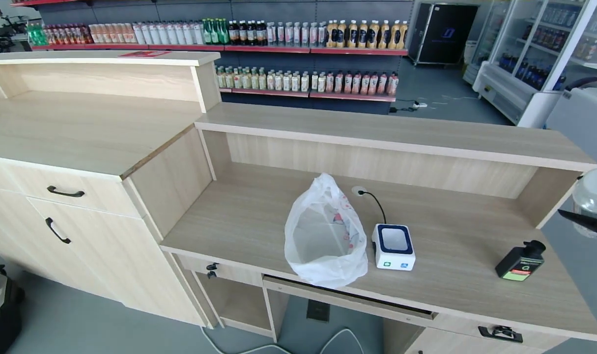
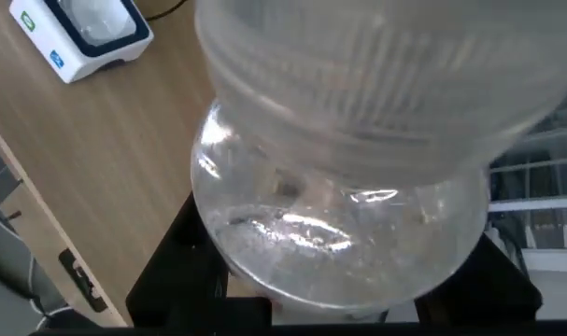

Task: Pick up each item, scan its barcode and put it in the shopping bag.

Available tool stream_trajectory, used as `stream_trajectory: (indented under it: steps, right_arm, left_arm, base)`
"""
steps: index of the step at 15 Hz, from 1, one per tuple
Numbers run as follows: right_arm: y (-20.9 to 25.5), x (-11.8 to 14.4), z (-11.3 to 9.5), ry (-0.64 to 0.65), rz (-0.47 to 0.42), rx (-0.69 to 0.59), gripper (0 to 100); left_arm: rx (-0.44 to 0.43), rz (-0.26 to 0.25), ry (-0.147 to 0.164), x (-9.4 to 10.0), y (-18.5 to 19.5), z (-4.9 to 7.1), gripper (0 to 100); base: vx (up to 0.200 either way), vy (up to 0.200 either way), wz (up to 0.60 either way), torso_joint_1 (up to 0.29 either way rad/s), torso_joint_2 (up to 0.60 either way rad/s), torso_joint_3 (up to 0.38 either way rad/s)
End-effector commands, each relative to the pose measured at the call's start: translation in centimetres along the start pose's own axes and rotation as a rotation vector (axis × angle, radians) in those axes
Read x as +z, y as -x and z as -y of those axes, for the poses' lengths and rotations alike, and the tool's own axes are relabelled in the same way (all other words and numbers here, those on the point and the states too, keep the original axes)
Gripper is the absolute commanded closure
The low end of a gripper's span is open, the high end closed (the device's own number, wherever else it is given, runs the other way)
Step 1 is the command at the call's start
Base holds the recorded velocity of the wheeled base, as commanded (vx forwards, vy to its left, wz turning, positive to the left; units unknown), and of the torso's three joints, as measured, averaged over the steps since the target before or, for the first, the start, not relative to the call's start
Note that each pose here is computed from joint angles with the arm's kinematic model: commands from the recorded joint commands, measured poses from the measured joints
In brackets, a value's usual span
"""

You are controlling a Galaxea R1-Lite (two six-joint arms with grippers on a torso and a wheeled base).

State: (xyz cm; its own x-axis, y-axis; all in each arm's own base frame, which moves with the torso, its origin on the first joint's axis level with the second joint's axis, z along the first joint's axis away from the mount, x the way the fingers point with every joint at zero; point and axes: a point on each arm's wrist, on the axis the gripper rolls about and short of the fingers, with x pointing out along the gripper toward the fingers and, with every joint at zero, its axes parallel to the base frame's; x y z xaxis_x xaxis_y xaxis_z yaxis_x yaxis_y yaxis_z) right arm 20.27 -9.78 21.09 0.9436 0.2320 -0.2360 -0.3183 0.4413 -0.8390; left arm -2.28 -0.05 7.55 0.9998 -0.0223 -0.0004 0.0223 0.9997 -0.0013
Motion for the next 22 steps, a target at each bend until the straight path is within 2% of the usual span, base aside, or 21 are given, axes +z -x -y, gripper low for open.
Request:
stream_trajectory:
  steps: [1,3,7,10,14,16,22]
  right_arm:
    - [-2.1,-1.0,-0.3,0.009,0.027,0.02,100]
    - [-4.4,-1.2,-0.7,0.053,0.087,0.014,100]
    - [-9.1,-1.2,-2.7,0.094,0.238,0.069,100]
    - [-10.7,-2.8,-4.9,0.159,0.299,0.111,100]
    - [-12.3,-4.3,-6.9,0.167,0.401,0.188,100]
    - [-12.9,-4.9,-7.5,0.147,0.427,0.213,100]
    - [-14.2,-6.3,-8.6,0.15,0.431,0.209,100]
  left_arm:
    - [0.001,-0.001,0.0,0.0,0.0,0.0,0]
    - [0.001,-0.001,0.0,0.0,0.0,0.0,0]
    - [0.001,-0.001,0.0,0.0,0.0,0.0,0]
    - [0.001,-0.001,0.0,0.0,0.0,0.0,0]
    - [0.001,-0.001,0.0,0.0,0.0,0.0,0]
    - [0.001,-0.001,0.0,0.0,0.0,0.0,0]
    - [0.001,-0.001,0.0,0.0,0.0,0.0,0]
  base:
    - [0.0,0.0,0.6,-0.002,0.01,-0.002]
    - [0.0,0.0,0.6,0.0,0.0,0.0]
    - [0.0,0.0,0.0,0.0,0.0,0.0]
    - [0.0,0.0,0.0,0.0,0.0,0.0]
    - [0.0,0.0,0.0,0.0,0.0,0.0]
    - [0.0,0.0,0.0,0.0,0.0,0.0]
    - [0.0,0.0,0.0,0.0,0.0,0.0]
